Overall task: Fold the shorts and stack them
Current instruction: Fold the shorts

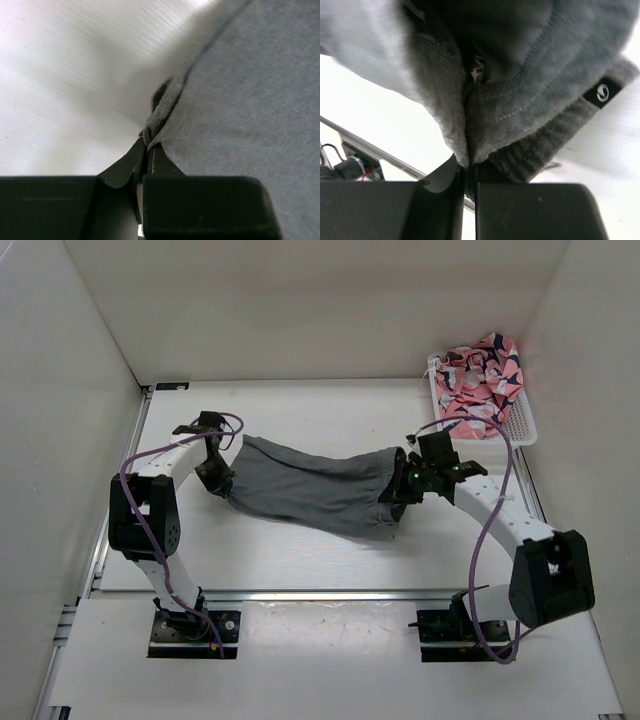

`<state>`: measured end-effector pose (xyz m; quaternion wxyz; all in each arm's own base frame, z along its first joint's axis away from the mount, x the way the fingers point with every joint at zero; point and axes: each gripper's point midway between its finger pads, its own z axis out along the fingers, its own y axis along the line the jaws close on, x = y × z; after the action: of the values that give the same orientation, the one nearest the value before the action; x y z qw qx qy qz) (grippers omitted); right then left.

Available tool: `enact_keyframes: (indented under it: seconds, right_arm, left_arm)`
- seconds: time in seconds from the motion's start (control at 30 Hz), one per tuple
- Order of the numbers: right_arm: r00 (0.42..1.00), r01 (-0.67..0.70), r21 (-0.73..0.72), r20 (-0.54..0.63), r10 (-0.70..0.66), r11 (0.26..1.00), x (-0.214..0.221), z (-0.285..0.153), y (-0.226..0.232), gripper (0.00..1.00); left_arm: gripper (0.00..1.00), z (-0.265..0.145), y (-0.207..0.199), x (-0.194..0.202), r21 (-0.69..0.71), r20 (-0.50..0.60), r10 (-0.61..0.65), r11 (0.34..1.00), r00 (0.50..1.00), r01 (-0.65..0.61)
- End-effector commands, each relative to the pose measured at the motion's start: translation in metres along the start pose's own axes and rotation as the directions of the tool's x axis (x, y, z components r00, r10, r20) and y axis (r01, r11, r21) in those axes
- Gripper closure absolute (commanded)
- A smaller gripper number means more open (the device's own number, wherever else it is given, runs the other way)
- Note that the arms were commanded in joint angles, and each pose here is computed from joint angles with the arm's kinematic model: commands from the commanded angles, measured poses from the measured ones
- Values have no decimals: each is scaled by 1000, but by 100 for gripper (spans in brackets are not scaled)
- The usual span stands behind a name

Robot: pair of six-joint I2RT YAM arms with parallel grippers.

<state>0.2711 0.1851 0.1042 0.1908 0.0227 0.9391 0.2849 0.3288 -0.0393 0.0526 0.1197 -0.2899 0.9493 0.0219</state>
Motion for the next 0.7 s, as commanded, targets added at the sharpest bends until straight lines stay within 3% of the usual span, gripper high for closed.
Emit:
enact_keyframes:
  seconds: [0.0, 0.07, 0.13, 0.2, 0.3, 0.33, 0.67]
  right_arm:
    - [999, -18, -20, -28, 18, 1000, 15, -16, 3, 100]
    - [992, -86, -26, -96, 83, 996, 46, -6, -9, 97]
    - [986, -128, -68, -119, 119, 989, 60, 4, -10, 84]
    - [971, -195, -72, -156, 183, 978, 82, 13, -20, 65]
    - [959, -235, -42, -170, 225, 971, 91, 17, -27, 60]
    - [955, -250, -23, -168, 243, 968, 93, 18, -31, 54]
    - [958, -259, 29, -116, 261, 965, 83, -6, -26, 44]
  left_arm:
    - [90, -15, -4, -11, 16, 53, -21, 1000, 998, 20]
    - [90, -13, -2, -8, 10, 47, -19, 1000, 999, 19]
    - [90, -10, -1, -7, 3, 39, -18, 1000, 999, 18]
    - [90, -10, -1, -7, 3, 38, -18, 1000, 999, 18]
    - [90, -10, -4, -5, 6, 38, -8, 1000, 999, 7]
    - [90, -10, -4, -5, 6, 38, -7, 1000, 999, 7]
    - [90, -9, -2, -2, 0, 31, -15, 1000, 999, 15]
